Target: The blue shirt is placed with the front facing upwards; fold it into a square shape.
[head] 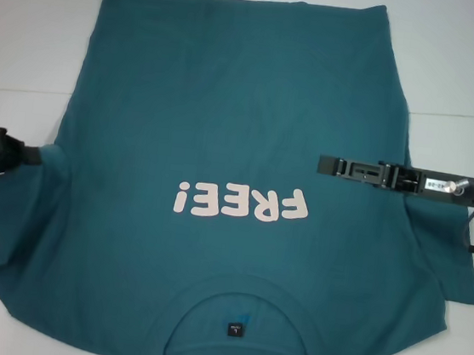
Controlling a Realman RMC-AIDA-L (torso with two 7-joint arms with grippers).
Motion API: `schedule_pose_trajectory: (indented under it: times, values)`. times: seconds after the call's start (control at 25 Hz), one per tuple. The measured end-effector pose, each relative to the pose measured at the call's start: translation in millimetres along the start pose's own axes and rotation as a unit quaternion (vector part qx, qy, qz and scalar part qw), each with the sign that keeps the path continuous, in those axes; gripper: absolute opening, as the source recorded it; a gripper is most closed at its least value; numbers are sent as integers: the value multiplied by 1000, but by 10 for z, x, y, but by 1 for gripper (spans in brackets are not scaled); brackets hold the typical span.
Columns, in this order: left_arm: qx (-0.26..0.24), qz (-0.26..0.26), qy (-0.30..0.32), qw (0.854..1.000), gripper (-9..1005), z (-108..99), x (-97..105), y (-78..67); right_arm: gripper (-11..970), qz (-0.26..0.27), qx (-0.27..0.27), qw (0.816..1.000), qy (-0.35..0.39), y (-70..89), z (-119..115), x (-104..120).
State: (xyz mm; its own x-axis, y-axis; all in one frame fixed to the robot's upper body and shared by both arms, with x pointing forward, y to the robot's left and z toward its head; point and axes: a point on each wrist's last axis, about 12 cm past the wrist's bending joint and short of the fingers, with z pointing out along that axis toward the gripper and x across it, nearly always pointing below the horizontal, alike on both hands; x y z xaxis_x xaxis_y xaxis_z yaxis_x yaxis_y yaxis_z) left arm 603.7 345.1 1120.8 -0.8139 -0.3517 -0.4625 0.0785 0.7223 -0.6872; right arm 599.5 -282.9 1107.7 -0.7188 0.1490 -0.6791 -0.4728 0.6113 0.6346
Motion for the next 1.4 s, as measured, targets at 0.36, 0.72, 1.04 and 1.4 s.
schedule_pose_trajectory:
  times: [0.36, 0.72, 1.04, 1.4]
  values:
    - [6, 37, 2, 999, 14, 257, -61, -200, 916, -13, 14, 1000, -8, -33, -3, -20]
    - [-4, 40, 19, 999, 14, 463, 40, -255, 916, -19, 16, 1000, -10, -29, 11, -41]
    - [-14, 70, 41, 997, 13, 480, 18, -317, 916, -20, 16, 1000, -10, -31, 7, -46]
    - [-52, 177, 52, 981, 12, 519, -154, -580, 916, -19, 21, 1000, -9, -45, 10, -35]
